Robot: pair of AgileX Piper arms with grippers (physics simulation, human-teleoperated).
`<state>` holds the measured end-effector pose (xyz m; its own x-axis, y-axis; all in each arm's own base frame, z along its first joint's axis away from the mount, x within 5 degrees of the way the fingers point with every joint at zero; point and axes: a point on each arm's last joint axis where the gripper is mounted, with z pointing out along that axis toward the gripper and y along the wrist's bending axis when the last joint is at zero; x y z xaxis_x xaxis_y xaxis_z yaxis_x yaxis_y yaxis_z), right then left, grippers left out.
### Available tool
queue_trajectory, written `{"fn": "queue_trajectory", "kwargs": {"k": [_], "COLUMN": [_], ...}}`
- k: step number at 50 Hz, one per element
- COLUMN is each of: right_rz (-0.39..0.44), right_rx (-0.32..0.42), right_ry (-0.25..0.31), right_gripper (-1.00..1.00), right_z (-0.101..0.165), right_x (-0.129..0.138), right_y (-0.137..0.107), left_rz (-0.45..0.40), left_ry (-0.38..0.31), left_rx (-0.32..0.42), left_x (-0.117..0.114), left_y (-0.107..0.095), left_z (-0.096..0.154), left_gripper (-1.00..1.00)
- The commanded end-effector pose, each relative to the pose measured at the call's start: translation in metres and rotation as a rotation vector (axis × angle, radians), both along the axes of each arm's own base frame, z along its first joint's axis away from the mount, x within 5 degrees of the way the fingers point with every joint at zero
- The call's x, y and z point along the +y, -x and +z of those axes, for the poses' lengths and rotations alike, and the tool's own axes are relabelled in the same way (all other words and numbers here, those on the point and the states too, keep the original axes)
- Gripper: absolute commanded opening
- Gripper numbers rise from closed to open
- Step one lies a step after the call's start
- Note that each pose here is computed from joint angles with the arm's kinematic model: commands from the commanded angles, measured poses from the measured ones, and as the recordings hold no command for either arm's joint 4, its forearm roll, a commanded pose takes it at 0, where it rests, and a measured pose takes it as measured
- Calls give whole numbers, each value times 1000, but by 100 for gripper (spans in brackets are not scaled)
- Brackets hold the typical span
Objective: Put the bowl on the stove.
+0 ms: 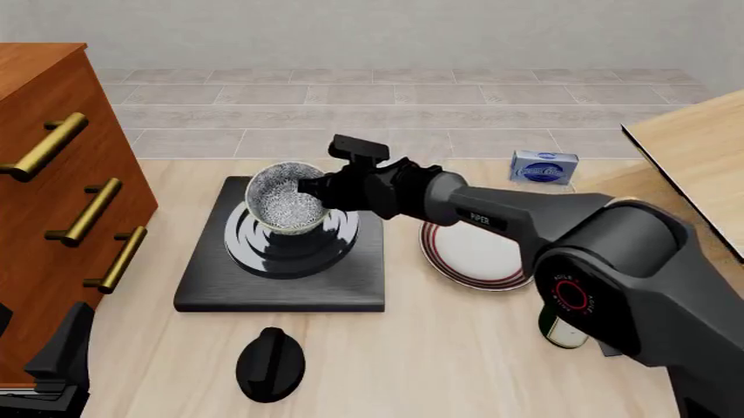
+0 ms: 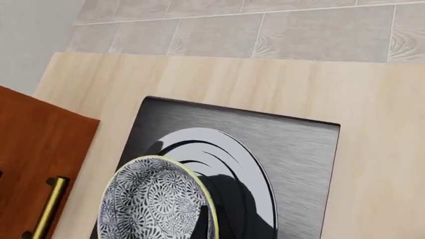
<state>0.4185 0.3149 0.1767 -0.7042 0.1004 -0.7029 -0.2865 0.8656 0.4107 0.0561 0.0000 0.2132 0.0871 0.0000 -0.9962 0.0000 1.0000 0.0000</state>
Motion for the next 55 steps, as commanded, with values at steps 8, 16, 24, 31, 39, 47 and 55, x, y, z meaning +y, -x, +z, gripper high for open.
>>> {"fn": "queue_trajectory", "kwargs": {"k": [8, 16, 24, 31, 39, 47, 55], "right_rz": [21, 24, 24, 24, 26, 24, 30], "right_rx": [6, -4, -16, -34, -54, -79, -109], "right_ry": [13, 15, 12, 10, 9, 7, 2], "right_gripper": [100, 100, 100, 100, 100, 100, 100], "right_z": [-4, 4, 14, 29, 45, 64, 85], "right_x": [6, 5, 3, 0, -4, -12, -18], "right_y": [7, 6, 6, 5, 6, 7, 15], "left_rz": [0, 0, 0, 0, 0, 0, 0], "left_ry": [0, 0, 0, 0, 0, 0, 0], "left_rx": [0, 0, 0, 0, 0, 0, 0], "left_x": [0, 0, 0, 0, 0, 0, 0], "left_y": [0, 0, 0, 0, 0, 0, 0], "left_z": [0, 0, 0, 0, 0, 0, 0], "left_gripper": [100, 100, 100, 100, 100, 100, 100]}}
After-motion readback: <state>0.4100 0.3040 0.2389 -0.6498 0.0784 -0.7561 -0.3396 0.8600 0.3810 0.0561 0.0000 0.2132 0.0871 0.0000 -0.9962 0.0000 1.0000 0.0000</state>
